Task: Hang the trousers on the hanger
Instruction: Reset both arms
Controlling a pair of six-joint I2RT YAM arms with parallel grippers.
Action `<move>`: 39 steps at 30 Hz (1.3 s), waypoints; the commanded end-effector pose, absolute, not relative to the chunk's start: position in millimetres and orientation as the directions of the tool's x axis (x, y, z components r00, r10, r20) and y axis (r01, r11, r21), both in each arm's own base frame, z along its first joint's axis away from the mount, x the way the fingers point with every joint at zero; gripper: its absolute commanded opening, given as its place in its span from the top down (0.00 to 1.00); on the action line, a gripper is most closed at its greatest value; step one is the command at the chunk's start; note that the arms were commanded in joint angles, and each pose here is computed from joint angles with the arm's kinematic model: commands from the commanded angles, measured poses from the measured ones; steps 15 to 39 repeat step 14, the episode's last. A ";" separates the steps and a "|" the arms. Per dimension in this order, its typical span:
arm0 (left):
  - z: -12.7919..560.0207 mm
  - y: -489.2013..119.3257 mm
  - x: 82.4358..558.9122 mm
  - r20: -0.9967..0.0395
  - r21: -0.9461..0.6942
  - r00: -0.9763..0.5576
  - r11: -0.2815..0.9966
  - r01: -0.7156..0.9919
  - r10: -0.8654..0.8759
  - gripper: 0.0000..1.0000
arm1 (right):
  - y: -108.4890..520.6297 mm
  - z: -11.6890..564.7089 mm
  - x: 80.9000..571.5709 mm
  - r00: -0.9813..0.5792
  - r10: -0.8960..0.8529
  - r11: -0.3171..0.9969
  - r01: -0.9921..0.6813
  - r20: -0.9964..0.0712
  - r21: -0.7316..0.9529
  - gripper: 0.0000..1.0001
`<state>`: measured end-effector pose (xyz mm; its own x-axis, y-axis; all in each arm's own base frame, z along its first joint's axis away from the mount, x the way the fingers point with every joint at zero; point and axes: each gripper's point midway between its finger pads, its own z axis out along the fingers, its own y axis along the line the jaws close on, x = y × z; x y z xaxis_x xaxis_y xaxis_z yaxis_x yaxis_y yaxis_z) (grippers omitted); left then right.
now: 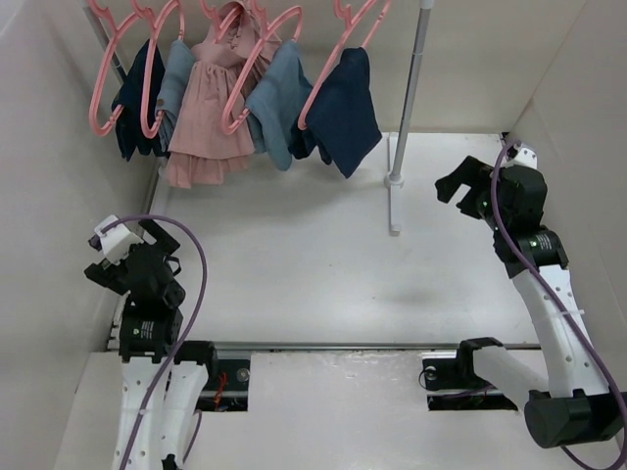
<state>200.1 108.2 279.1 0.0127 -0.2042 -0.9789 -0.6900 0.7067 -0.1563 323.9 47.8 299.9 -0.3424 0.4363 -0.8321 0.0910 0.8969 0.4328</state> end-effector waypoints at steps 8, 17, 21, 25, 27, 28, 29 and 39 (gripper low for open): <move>272.3 120.1 200.0 -0.955 -0.274 0.133 0.624 -0.732 -0.264 0.01 | 41.2 321.6 328.4 -0.226 0.454 0.890 0.069 -0.862 0.451 0.00; 270.0 120.7 198.9 -0.955 -0.275 0.133 0.623 -0.732 -0.266 0.01 | 45.7 328.2 325.7 -0.184 0.441 0.894 0.009 -0.879 0.447 0.00; 270.0 120.7 198.9 -0.955 -0.275 0.133 0.623 -0.732 -0.266 0.01 | 45.7 328.2 325.7 -0.184 0.441 0.894 0.009 -0.879 0.447 0.00; 270.0 120.7 198.9 -0.955 -0.275 0.133 0.623 -0.732 -0.266 0.01 | 45.7 328.2 325.7 -0.184 0.441 0.894 0.009 -0.879 0.447 0.00; 270.0 120.7 198.9 -0.955 -0.275 0.133 0.623 -0.732 -0.266 0.01 | 45.7 328.2 325.7 -0.184 0.441 0.894 0.009 -0.879 0.447 0.00; 270.0 120.7 198.9 -0.955 -0.275 0.133 0.623 -0.732 -0.266 0.01 | 45.7 328.2 325.7 -0.184 0.441 0.894 0.009 -0.879 0.447 0.00; 270.0 120.7 198.9 -0.955 -0.275 0.133 0.623 -0.732 -0.266 0.01 | 45.7 328.2 325.7 -0.184 0.441 0.894 0.009 -0.879 0.447 0.00; 270.0 120.7 198.9 -0.955 -0.275 0.133 0.623 -0.732 -0.266 0.01 | 45.7 328.2 325.7 -0.184 0.441 0.894 0.009 -0.879 0.447 0.00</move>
